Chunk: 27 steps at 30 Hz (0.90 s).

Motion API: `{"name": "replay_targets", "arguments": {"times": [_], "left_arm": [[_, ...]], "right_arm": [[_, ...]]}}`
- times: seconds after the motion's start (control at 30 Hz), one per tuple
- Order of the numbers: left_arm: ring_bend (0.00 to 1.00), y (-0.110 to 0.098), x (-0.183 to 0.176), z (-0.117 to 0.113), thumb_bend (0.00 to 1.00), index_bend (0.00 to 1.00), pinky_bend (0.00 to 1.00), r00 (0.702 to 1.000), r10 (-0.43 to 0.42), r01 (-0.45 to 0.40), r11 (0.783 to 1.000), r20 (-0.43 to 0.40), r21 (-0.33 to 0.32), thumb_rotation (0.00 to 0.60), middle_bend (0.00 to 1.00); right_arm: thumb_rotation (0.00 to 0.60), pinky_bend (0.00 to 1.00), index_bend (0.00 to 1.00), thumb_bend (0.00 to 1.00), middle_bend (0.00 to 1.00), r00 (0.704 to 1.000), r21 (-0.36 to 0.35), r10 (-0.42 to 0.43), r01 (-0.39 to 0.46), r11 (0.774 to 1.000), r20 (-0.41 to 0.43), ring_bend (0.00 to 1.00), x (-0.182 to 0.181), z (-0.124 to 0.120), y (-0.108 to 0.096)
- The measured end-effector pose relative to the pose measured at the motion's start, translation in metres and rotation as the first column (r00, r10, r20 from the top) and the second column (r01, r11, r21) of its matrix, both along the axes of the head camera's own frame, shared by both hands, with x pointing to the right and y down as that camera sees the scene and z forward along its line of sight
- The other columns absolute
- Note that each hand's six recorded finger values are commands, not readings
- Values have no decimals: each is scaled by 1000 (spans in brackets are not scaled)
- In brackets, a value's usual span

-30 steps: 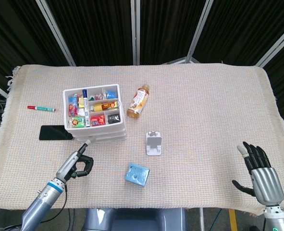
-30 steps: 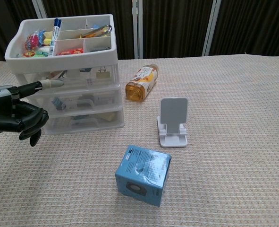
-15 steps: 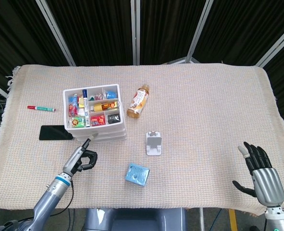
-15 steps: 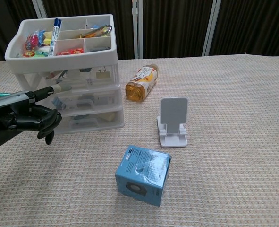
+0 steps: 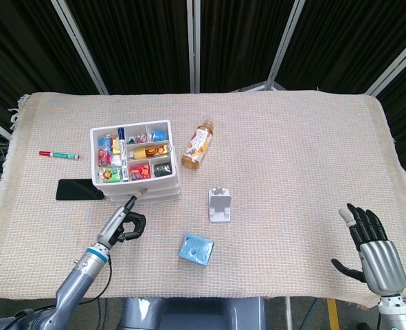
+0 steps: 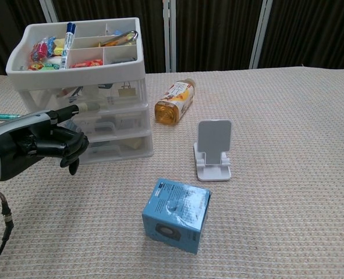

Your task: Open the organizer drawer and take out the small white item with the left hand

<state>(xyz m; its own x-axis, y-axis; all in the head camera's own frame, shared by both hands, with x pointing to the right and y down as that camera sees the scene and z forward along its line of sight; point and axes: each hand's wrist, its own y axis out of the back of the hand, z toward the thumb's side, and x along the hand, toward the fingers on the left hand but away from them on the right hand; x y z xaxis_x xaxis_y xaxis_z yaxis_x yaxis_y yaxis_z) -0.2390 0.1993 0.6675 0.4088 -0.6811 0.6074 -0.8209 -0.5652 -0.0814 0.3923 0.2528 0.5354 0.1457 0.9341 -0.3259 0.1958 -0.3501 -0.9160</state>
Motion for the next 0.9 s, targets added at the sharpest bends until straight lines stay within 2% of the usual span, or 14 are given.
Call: {"name": "replay_targets", "arguments": {"times": [0.77,0.9], "left_arm": [[741,-9,16,9,714,0,602,1000,29,-29,999,0,-19,600,765],[741,-8,15,9,715,44,602,999,34,-33,999,4,-20,600,764]], "right_arm": [[600,0,0,20,0,1000,-13,-6,7,1000,8,0,-2,2,1],[600,0,0,20,0,1000,-14,-5,5,1000,6,0,-1,2,1]]}}
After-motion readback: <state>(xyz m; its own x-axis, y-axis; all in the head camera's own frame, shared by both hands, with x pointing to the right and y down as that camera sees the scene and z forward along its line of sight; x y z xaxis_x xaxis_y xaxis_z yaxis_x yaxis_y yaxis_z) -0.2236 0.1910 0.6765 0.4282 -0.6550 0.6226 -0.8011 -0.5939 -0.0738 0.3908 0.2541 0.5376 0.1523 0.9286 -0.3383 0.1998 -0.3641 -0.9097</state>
